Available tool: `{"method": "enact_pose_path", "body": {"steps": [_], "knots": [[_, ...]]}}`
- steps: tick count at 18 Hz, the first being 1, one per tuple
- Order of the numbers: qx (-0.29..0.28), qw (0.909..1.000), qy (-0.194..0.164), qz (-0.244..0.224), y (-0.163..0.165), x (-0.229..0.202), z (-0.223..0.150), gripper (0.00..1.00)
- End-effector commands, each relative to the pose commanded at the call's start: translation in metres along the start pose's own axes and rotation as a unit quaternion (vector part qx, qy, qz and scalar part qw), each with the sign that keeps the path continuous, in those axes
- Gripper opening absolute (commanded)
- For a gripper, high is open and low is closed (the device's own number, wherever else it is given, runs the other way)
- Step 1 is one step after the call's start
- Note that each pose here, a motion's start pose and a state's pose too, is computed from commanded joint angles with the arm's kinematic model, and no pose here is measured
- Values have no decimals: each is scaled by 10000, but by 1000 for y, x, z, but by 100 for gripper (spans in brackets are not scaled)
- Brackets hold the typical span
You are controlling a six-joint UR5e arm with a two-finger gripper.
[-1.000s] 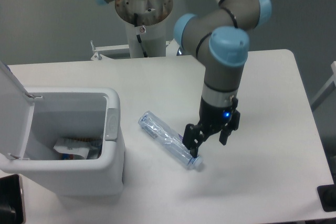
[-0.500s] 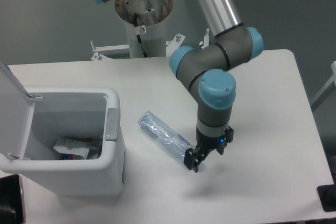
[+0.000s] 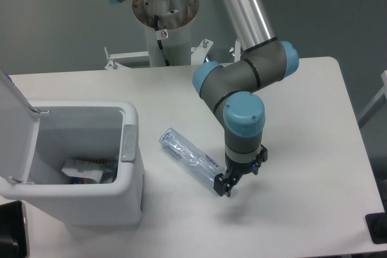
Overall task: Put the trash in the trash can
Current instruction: 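Lower the gripper onto the cap end of the clear bottle and close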
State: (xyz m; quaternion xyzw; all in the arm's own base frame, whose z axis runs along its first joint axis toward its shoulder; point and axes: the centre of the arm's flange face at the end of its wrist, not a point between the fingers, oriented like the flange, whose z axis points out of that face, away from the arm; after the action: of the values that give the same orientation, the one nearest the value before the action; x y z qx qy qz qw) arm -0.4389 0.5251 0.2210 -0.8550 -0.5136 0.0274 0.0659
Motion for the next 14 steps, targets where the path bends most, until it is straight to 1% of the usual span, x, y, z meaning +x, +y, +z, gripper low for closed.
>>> {"method": "enact_pose_path", "body": {"steps": [2, 4, 9, 12, 14], "knots": [[-27, 9999, -21, -122, -3, 0, 8, 100], [-52, 9999, -50, -130, -4, 0, 15, 100], [-54, 9999, -41, -138, -3, 1, 15, 100], [-90, 9994, -19, -329, -2, 1, 20, 100], [-135, 9993, -30, -344, -1, 2, 26, 97]]}}
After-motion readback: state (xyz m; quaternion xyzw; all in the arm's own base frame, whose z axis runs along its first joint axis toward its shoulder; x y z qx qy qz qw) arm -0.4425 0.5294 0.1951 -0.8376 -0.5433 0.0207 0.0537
